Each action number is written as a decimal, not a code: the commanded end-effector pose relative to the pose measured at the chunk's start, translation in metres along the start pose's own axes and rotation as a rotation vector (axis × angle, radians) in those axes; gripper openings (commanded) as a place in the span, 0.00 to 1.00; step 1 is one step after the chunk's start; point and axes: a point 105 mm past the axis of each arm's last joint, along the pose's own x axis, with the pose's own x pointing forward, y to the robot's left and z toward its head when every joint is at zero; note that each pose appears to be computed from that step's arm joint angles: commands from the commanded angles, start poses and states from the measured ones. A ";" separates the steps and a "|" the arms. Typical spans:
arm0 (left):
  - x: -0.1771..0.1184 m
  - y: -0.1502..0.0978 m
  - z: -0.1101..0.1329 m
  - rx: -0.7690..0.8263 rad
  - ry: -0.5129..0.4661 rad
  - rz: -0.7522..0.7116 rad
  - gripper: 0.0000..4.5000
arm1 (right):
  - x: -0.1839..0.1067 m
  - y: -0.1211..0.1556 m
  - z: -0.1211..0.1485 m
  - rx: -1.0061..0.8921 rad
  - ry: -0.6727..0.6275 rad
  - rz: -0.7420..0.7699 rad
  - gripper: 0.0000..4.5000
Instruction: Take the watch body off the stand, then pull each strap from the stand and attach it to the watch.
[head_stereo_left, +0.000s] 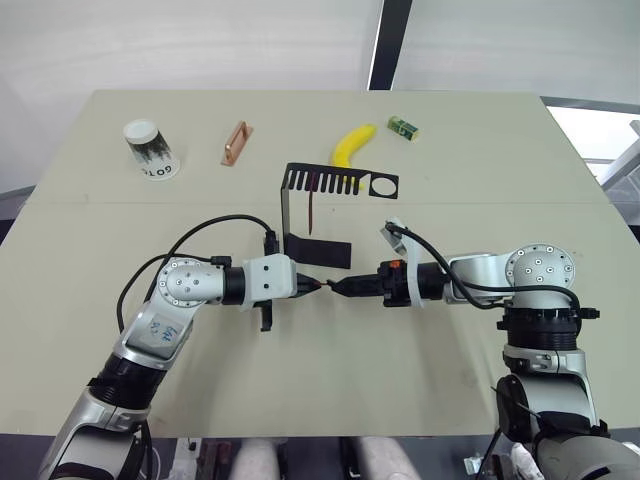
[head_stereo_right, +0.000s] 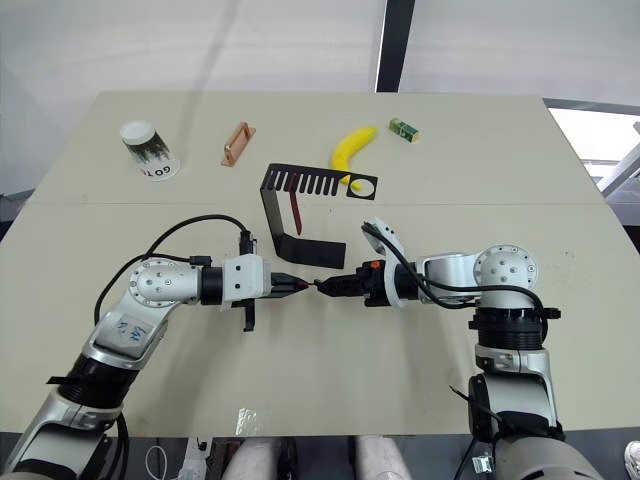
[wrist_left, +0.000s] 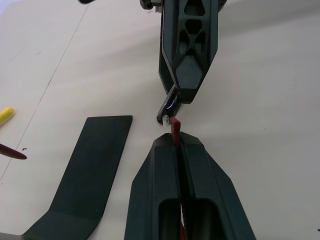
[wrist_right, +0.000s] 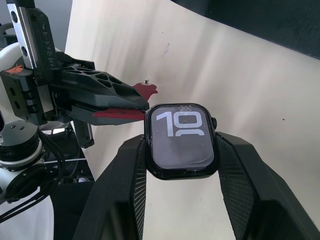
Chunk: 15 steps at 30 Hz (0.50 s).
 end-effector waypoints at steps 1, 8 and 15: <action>-0.002 0.005 0.012 0.055 -0.021 0.011 0.00 | -0.004 0.007 0.004 -0.039 -0.011 0.010 0.34; -0.001 0.006 0.013 0.052 -0.025 0.013 0.00 | -0.004 0.007 0.003 -0.042 -0.009 0.011 0.34; -0.001 0.007 0.014 0.054 -0.029 0.014 0.00 | -0.004 0.007 0.004 -0.044 -0.011 0.010 0.34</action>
